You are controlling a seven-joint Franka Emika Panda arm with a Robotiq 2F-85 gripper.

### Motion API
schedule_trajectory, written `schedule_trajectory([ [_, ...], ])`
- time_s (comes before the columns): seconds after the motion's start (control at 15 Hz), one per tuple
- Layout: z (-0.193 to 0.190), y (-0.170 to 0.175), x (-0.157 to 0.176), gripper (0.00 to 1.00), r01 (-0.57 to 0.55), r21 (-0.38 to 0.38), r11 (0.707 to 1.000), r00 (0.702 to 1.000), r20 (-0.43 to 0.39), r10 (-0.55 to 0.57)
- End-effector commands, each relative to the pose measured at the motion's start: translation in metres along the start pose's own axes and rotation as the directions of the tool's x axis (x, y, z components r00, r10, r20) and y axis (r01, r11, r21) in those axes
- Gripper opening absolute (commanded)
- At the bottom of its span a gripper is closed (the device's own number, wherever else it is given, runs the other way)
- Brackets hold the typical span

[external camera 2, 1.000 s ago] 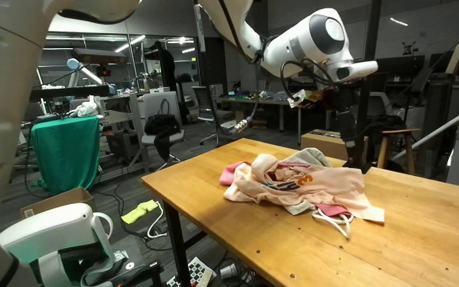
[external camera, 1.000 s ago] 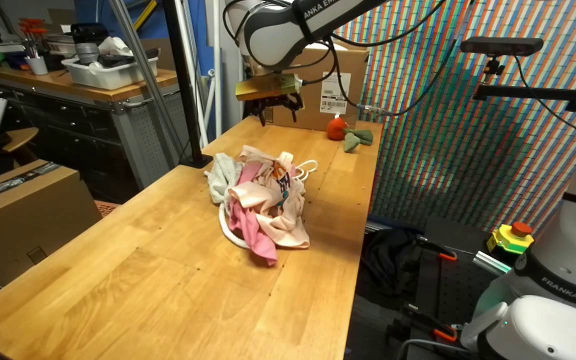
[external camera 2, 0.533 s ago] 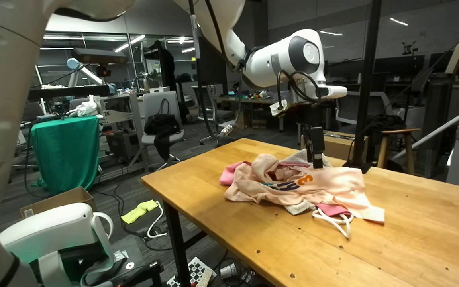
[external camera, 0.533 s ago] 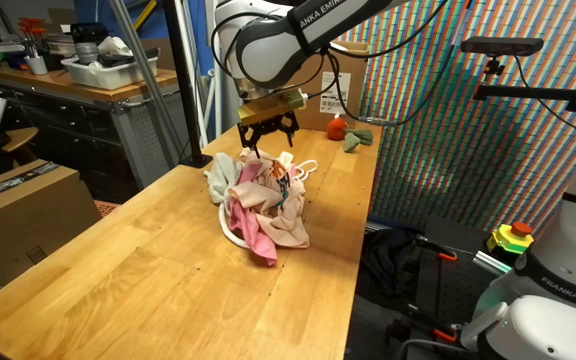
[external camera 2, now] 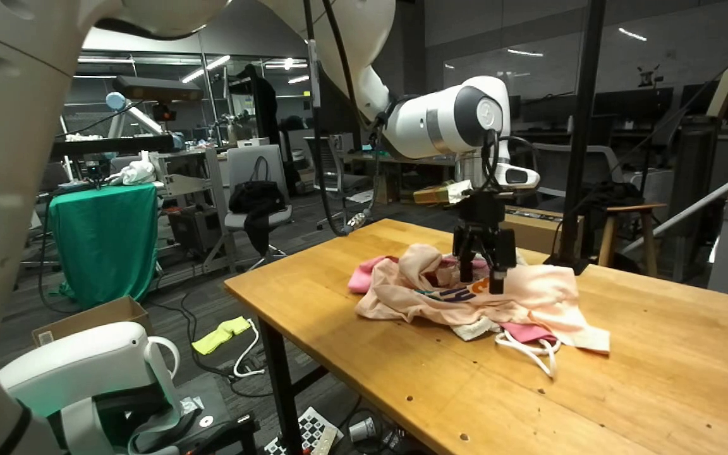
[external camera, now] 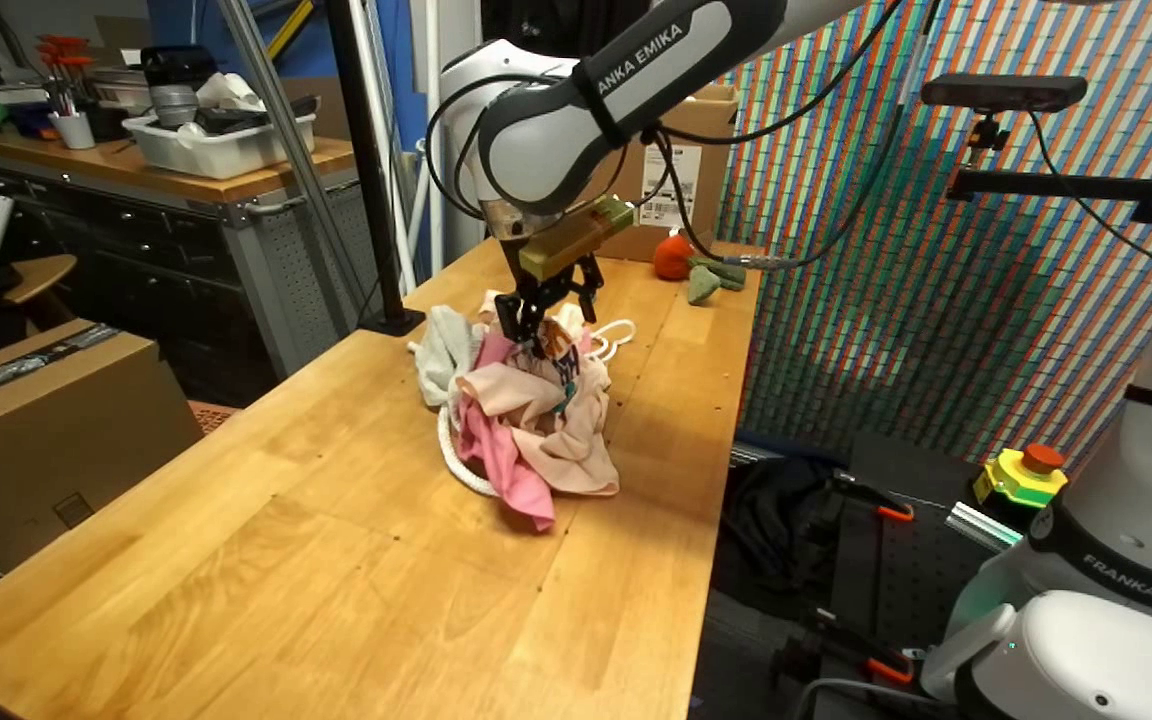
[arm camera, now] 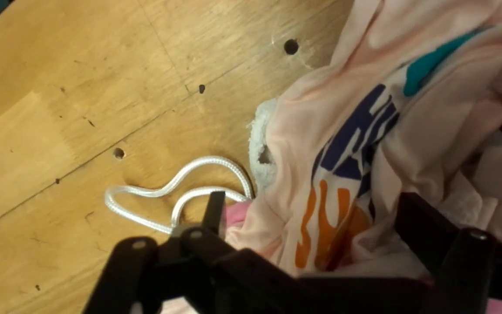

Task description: Spread the objects that are on the table, where the orange object and pink cloth moved to the right, white towel and smaller rope to remain on the center, light pink object and bigger rope moved to the left

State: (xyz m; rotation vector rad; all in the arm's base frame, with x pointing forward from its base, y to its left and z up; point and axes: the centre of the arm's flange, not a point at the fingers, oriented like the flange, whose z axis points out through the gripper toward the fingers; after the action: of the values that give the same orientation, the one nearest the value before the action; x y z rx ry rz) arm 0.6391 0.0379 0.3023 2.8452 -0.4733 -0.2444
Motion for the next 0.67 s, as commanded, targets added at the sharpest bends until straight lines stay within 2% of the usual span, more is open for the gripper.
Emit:
schedule_trajectory([
  [0.0,0.012,-0.005,0.002,1.00,0.195,-0.007,0.981,0.980,0.048,-0.194],
  [0.33,0.029,-0.009,0.001,1.00,0.423,-0.019,0.906,0.901,0.118,-0.418],
  [0.4,0.031,-0.008,0.001,0.78,0.446,-0.017,0.895,0.888,0.128,-0.441],
  [0.53,0.035,-0.006,0.002,0.68,0.480,-0.012,0.877,0.869,0.147,-0.473],
  [0.6,0.035,-0.005,0.001,0.58,0.492,-0.010,0.871,0.861,0.156,-0.484],
])
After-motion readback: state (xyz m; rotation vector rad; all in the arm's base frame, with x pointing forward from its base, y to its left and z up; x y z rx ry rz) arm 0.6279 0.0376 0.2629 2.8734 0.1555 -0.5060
